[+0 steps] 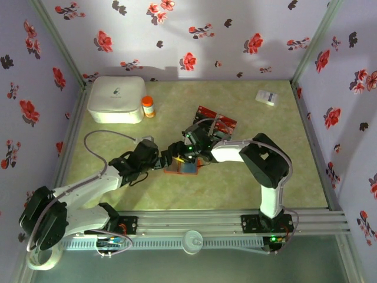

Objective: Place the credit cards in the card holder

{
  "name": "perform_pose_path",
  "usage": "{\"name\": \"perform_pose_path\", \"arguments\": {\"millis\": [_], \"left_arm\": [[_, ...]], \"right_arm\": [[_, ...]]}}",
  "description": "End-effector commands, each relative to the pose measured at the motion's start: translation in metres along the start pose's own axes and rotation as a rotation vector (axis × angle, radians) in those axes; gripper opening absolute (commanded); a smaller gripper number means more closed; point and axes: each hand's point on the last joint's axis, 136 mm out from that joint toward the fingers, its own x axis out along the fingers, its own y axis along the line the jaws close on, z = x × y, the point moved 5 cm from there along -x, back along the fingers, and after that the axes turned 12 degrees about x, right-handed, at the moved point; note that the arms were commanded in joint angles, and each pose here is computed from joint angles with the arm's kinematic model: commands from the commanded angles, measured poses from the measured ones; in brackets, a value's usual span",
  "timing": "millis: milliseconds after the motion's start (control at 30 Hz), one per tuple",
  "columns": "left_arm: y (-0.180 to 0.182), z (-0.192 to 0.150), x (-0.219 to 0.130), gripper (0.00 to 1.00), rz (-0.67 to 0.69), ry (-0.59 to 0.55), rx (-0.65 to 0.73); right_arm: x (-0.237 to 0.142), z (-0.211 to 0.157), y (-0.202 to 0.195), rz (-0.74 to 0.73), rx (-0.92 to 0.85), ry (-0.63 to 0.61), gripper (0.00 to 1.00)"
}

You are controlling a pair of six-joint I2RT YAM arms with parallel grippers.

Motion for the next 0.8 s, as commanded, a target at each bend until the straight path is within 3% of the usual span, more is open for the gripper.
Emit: {"name": "perform_pose_path", "arguments": {"millis": [0, 400, 767], "left_arm": [[0.005, -0.002, 0.005, 1.00, 0.019, -0.001, -0.015], [0.002, -0.005, 0.016, 1.00, 0.018, 0.026, 0.006], [0.001, -0.011, 0.033, 1.00, 0.034, 0.071, 0.031]], "right_arm": [[-0.013, -0.004, 0.007, 0.021, -0.040, 0.021, 0.54], [-0.028, 0.002, -0.001, -0.001, -0.022, -0.015, 0.54], [-0.013, 0.008, -0.002, 0.012, 0.016, 0.002, 0.51]]}}
